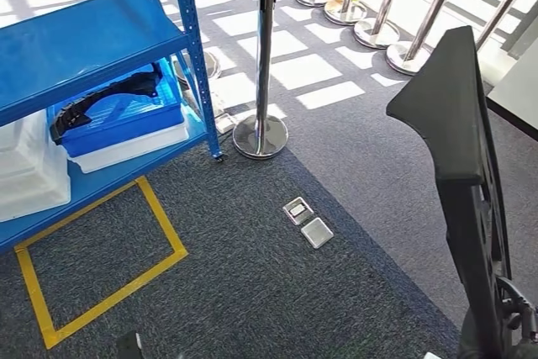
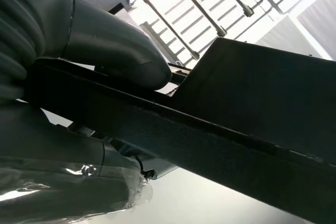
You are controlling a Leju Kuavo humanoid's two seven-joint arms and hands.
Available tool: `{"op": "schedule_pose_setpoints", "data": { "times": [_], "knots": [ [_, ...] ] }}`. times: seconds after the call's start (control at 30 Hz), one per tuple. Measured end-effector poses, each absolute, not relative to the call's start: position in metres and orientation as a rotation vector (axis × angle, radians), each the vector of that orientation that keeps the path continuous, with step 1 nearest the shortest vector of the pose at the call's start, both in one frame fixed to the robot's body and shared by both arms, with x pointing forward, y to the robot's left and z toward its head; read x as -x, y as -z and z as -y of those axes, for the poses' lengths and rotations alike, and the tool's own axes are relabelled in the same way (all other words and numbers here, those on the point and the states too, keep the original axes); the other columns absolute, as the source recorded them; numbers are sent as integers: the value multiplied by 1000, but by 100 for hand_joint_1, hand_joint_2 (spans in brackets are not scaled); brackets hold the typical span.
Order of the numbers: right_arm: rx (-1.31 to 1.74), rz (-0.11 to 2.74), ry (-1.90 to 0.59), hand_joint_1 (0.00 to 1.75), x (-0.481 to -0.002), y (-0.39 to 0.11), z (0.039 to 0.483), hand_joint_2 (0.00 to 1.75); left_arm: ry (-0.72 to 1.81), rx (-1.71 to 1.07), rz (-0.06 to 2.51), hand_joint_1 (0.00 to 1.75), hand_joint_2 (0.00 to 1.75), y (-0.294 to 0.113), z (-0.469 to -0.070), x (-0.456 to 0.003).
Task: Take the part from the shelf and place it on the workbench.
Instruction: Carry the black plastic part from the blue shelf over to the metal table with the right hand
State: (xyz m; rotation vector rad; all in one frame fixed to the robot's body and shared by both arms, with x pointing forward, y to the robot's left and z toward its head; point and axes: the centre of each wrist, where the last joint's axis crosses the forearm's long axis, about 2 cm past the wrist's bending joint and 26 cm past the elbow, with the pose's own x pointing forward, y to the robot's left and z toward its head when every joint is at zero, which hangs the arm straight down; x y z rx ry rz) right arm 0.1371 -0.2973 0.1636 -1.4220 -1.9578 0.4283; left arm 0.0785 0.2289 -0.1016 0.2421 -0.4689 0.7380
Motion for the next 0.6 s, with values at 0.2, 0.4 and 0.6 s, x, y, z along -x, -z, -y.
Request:
{"op": "schedule_pose_setpoints", "data": {
  "times": [0.2, 0.4, 0.6],
  "knots": [
    [1425, 1955, -423, 175, -136, -164, 298, 175, -737, -242, 470, 0, 175, 102, -229, -79],
    [1425, 1954, -417, 175, -137, -164, 299, 175, -737, -243, 470, 0, 175, 102, -230, -78],
    [1424, 1950, -422, 175, -134, -163, 300, 175, -737, -245, 474, 0, 175, 102, -229, -78]
  ]
}}
